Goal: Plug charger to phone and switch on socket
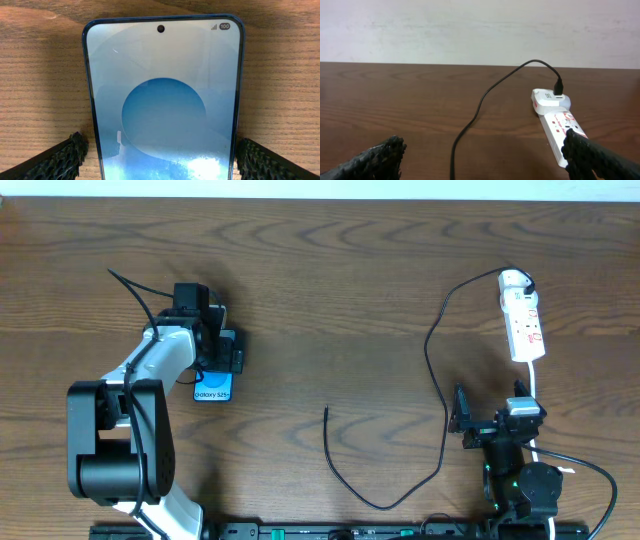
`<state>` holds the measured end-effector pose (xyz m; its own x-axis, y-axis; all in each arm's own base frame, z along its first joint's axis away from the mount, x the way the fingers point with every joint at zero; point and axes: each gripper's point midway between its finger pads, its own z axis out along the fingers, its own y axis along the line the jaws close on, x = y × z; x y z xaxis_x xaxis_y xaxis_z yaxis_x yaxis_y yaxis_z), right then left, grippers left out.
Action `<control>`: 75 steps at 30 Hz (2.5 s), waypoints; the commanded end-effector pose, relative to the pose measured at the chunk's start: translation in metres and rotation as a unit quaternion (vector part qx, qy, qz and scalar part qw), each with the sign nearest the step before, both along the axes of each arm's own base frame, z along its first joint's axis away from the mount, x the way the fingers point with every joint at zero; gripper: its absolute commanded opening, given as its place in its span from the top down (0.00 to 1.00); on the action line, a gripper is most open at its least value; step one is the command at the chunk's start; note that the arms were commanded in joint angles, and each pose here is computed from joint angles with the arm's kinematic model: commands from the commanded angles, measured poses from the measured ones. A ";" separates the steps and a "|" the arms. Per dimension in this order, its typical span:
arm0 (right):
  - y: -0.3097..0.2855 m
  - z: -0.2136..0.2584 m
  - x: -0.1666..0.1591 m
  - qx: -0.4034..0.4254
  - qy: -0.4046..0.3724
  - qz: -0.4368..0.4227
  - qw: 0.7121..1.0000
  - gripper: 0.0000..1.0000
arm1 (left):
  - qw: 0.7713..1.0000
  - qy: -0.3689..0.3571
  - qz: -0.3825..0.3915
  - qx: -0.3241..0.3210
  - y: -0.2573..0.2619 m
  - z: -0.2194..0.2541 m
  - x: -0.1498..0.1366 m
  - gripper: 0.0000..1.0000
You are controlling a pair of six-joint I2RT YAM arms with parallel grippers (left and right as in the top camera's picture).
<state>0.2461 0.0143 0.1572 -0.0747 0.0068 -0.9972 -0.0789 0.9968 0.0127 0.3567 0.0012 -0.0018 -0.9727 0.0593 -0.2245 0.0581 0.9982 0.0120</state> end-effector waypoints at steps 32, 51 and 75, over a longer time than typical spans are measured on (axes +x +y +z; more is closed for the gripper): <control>0.003 0.000 -0.001 0.006 -0.001 0.006 1.000 0.01 | 0.999 0.046 0.000 0.013 0.004 -0.017 -0.015 0.04; 0.003 0.000 -0.001 0.006 -0.001 0.006 1.000 0.01 | 0.998 0.051 0.003 0.025 0.009 -0.005 -0.009 0.02; 0.003 0.000 -0.001 0.006 -0.001 0.006 1.000 0.01 | 0.998 0.054 -0.019 0.009 0.002 -0.005 -0.011 0.02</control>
